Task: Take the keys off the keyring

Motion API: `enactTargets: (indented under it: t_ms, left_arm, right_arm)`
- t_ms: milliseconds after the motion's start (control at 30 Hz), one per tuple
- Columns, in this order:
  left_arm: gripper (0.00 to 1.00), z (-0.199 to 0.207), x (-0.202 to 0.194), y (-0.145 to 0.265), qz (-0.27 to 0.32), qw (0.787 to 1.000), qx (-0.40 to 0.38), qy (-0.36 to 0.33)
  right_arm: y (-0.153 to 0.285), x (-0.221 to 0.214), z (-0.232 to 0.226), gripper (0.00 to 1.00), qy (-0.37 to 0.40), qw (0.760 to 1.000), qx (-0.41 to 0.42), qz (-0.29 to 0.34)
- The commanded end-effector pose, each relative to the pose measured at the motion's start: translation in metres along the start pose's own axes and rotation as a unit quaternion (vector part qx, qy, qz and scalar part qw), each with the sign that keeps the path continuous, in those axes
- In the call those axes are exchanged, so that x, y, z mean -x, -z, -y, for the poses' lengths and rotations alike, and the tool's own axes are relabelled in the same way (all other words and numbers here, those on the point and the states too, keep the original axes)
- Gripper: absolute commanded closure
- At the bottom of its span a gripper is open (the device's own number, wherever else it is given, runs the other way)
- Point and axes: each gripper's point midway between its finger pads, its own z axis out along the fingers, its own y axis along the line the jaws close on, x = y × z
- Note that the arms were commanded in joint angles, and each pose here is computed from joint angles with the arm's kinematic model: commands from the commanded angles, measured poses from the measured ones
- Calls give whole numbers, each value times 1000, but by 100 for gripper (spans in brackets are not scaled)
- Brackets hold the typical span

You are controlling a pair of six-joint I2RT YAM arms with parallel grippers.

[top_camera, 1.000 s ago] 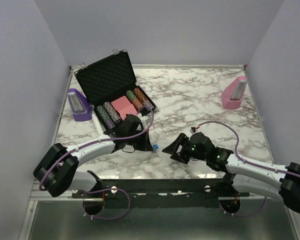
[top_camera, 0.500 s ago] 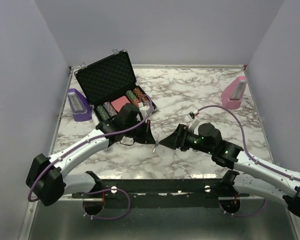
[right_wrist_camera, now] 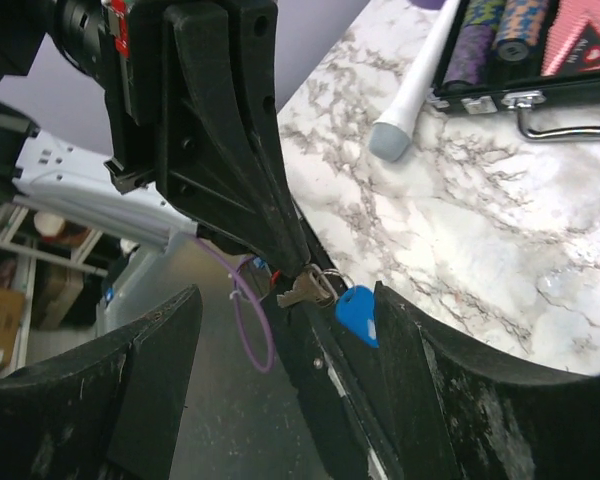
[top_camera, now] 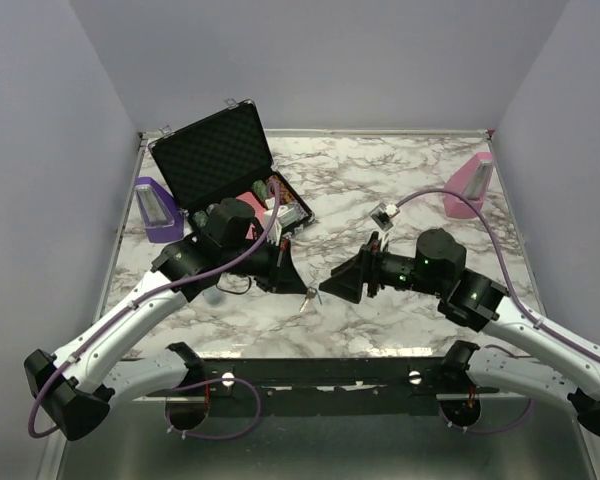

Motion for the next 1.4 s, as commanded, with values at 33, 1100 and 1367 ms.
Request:
enactTargets:
  t_ms: [33,1100,1367]
  left_arm:
    - [100,36,-13,23,-26,997,-63,-26]
    - [100,62,-4,35,-14,994,-99,-37]
    - [100,66,-2,37,-13,994,-100,-39]
  right_arm:
    - [0,-7,-29,25,39,995,73,-57]
    - [-15,-28,-47,63,19,978,156,-139]
    - [-11,-26,-45,93,23,981,144,-128]
